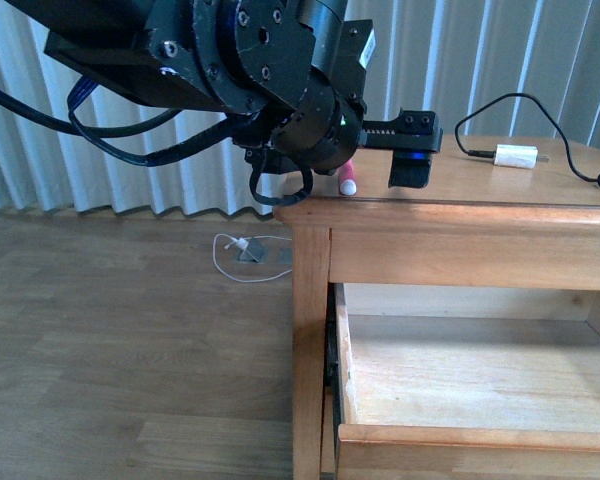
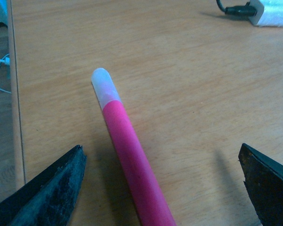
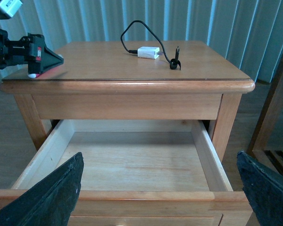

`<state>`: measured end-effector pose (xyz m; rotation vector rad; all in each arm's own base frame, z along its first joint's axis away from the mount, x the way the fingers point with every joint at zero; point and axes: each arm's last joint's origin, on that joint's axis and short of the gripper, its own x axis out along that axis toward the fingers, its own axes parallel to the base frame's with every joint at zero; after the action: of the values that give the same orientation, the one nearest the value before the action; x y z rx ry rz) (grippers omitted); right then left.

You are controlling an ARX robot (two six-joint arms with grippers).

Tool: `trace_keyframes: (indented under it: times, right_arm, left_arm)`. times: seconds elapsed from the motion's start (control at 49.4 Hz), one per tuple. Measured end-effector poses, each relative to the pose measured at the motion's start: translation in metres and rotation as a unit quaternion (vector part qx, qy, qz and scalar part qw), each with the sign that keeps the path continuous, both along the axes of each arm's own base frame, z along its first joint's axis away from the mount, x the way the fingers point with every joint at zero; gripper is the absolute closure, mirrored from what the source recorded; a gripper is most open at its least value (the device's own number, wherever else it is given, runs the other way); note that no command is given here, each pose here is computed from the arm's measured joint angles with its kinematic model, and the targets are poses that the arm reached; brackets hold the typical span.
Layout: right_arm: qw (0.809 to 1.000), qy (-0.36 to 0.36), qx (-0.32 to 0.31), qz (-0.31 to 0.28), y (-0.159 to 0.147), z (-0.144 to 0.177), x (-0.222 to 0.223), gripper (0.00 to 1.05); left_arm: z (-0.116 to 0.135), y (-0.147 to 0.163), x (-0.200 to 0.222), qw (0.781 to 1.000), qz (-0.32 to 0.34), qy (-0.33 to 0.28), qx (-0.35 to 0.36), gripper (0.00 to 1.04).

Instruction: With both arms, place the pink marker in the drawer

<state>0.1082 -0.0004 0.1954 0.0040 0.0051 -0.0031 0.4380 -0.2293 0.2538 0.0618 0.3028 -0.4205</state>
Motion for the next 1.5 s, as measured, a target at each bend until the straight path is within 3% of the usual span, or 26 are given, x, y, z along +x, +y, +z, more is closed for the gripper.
trace_keyframes:
  times: [0.486,0.75,0.932,1.033,1.236,1.499]
  right_arm:
    - [1.0,0.0,0.0,0.0,0.0,0.0,0.0,0.08]
    - [1.0,0.0,0.0,0.0,0.0,0.0,0.0,0.08]
    - [1.0,0.0,0.0,0.0,0.0,0.0,0.0,0.08]
    - [1.0,0.0,0.0,0.0,0.0,0.0,0.0,0.08]
    - [1.0,0.0,0.0,0.0,0.0,0.0,0.0,0.08]
    - [1.0,0.0,0.0,0.0,0.0,0.0,0.0,0.08]
  left_arm:
    - [-0.005,-0.004,0.003,0.998,0.024,0.034,0.047,0.08]
    - [-0.004,-0.002,0.003,0.997,0.029,0.039,0.056,0.45]
    - [-0.005,0.004,0.005,0.997,0.033,0.034,0.057,0.79]
    - [-0.005,0.009,0.003,0.998,0.028,0.026,0.049,0.89]
    - [-0.005,0.02,-0.014,1.0,-0.017,-0.018,0.02,0.9]
    - [0.026,0.035,-0.053,0.989,-0.12,-0.086,0.001,0.9]
